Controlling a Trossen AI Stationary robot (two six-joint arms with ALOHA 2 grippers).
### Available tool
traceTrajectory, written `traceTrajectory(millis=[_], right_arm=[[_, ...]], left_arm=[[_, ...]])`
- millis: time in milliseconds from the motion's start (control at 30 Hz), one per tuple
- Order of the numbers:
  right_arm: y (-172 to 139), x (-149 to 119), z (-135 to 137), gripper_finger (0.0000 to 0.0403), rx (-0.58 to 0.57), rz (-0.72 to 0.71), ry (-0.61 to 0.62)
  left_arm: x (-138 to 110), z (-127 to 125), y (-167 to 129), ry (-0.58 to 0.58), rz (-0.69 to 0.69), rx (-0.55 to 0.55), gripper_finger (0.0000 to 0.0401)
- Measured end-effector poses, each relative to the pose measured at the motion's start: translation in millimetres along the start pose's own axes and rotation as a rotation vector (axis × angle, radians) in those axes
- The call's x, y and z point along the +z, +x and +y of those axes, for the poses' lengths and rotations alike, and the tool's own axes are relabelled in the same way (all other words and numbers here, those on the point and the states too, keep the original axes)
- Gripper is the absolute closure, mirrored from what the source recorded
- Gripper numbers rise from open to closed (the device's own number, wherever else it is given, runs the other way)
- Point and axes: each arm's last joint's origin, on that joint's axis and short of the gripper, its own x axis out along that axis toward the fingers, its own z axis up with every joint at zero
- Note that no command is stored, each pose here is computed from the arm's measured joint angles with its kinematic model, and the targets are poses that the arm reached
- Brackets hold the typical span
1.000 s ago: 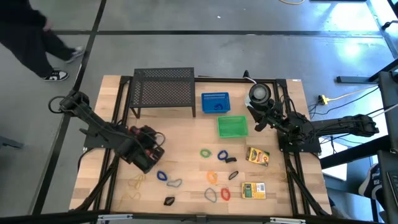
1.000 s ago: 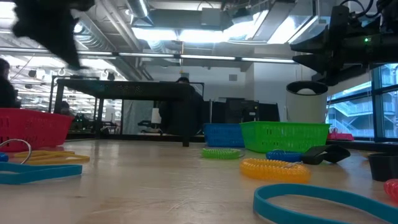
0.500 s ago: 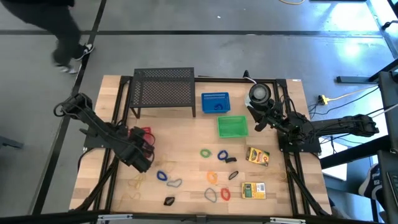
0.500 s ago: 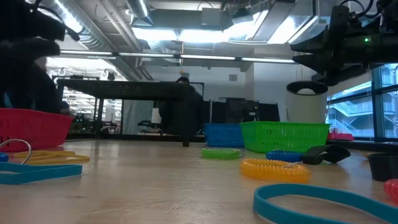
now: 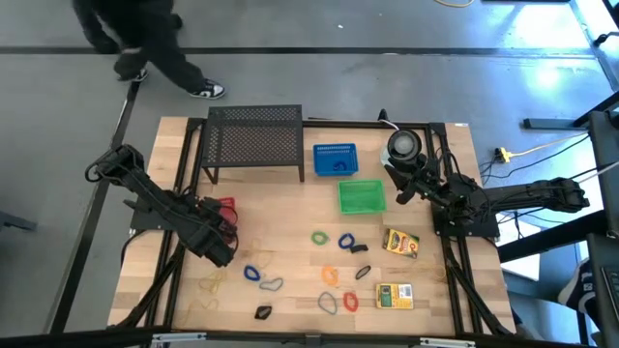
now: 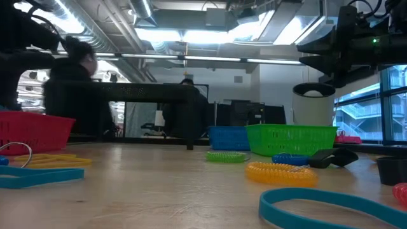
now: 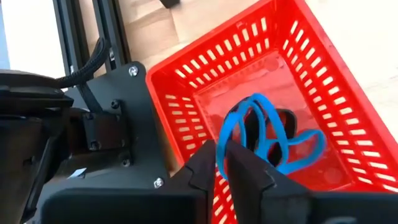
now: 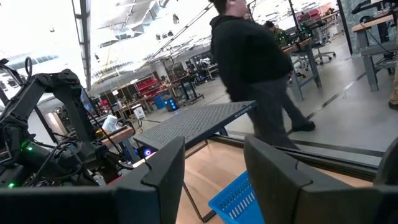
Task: Pick & Place Office Desk Supplies
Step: Put the blue rubber band into the orange basket, then put the yellow rubber band into the orange basket
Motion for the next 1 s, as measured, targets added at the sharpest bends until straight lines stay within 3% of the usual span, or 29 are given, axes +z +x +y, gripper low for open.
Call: traceTrajectory(millis=[300,433,567,733,900,1000], right_arm=[[0.0,-0.1,-0.1,0.0237,-0.001,0.0,0.0],[0.0,-0.1,0.0,0.0237,0.0,0.001,0.0],[0.0,-0.1,0.0,0.0237,-0.001,0.001,0.0],[0.0,0.0,-0.1,0.0237,-0.001,0.0,0.0],[0.0,-0.1,-0.1,0.0237,-0.001,0.0,0.0],[0.0,-0.1,0.0,0.0237,0.0,0.0,0.0]], left_arm=[[7.4,-5.4,-6.8,0.047,0.022,-0.019,0.032],[13.3,-10.3,-16.7,0.109,0.037,-0.051,0.031],[17.4,-15.3,-27.1,0.101,0.049,-0.099,0.0308],[13.6,-35.8,-42.7,0.046,0.043,-0.344,0.0312],[-3.1,-61.7,-62.2,0.132,0.066,-0.684,0.0314],[-13.2,-76.0,-69.7,0.217,0.001,-0.821,0.0315]])
